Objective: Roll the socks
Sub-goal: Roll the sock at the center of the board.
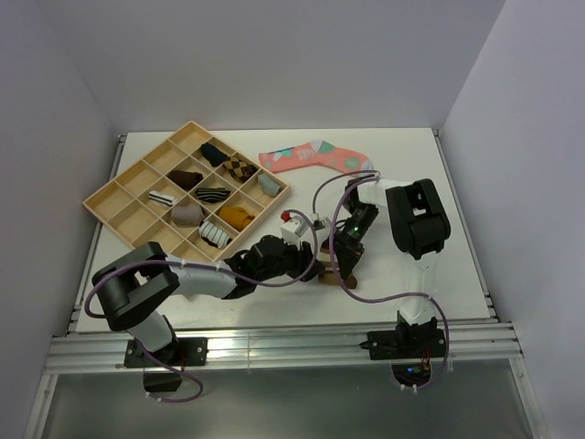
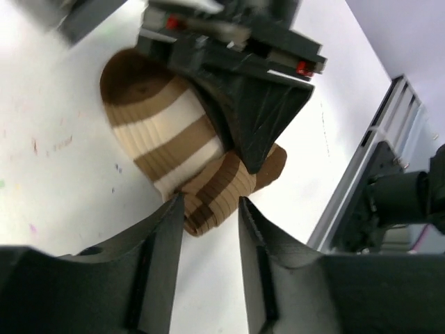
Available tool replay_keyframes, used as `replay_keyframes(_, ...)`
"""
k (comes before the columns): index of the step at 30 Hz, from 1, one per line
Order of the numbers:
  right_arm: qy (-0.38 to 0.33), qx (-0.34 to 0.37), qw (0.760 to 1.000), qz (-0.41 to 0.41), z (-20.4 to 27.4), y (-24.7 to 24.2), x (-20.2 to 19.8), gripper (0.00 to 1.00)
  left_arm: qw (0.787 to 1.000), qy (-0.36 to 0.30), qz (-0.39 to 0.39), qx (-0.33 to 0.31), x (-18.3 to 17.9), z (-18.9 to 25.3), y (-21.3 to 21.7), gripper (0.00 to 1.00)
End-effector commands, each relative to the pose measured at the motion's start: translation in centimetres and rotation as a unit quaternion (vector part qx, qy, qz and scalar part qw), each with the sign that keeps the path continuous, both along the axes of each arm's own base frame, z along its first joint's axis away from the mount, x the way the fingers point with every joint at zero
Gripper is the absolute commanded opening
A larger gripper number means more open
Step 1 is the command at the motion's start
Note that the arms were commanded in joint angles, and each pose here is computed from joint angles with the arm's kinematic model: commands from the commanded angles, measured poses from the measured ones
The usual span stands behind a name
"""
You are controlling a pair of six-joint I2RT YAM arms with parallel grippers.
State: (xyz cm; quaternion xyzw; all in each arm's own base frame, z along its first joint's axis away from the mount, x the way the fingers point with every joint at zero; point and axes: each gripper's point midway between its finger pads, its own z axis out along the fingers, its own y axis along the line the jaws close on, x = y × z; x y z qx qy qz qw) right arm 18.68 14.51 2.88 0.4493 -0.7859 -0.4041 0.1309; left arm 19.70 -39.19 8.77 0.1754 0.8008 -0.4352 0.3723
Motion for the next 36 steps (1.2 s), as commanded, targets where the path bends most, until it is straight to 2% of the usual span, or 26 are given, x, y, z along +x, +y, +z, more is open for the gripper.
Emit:
replay_keyframes(1,-0.016,-0.034,0.999,0.015,-1.1,-1.2,1.0,0.19,0.995,-0.084,-0.056,0.023,0.3,1.2,-1.5,0.44)
replay_keyframes(6,-0.009,-0.035,0.999,0.013,-1.2,-1.1,1.0,0.19,0.989,-0.098,-0.107,0.03,-0.2,1.0,-3.1,0.47)
replay_keyframes(12,-0.004,-0.042,0.999,0.009,-1.5,-1.2,1.0,0.19,0.983,-0.082,-0.158,0.041,-1.3,-1.4,-4.7,0.46)
replay_keyframes(25,-0.016,-0.049,0.999,0.003,-1.6,-1.2,1.5,0.18,0.985,-0.057,-0.154,0.062,-1.5,-4.5,-4.8,0.44)
replay_keyframes(26,-0.02,-0.048,0.999,0.002,-1.5,-1.2,1.5,0.19,0.986,-0.046,-0.143,0.076,-1.4,-5.2,-4.6,0.42)
replay_keyframes(28,-0.041,-0.051,0.998,-0.004,-1.7,-1.2,2.1,0.2,0.985,-0.032,-0.146,0.082,-1.6,-5.9,-4.7,0.33)
replay_keyframes(29,-0.05,-0.053,0.997,-0.007,-1.7,-1.2,2.3,0.21,0.986,-0.022,-0.139,0.084,-1.7,-6.1,-4.7,0.27)
replay_keyframes(30,-0.061,-0.061,0.996,-0.011,-1.5,-1.4,2.3,0.22,0.986,-0.01,-0.133,0.101,-1.8,-6.9,-4.5,0.16)
replay_keyframes(32,-0.094,-0.063,0.993,-0.019,-1.7,-1.3,3.2,0.26,0.986,0.014,-0.117,0.117,-2.0,-7.8,-4.2,0.08)
replay_keyframes(33,-0.107,-0.067,0.992,-0.027,-1.3,-1.4,3.3,0.28,0.983,0.034,-0.105,0.148,-2.2,-9.4,-3.5,0.0)
replay_keyframes(36,-0.156,-0.077,0.983,-0.064,-1.3,-1.2,4.7,0.31,0.98,0.073,-0.063,0.174,-2.2,-10.5,-3.0,0.0)
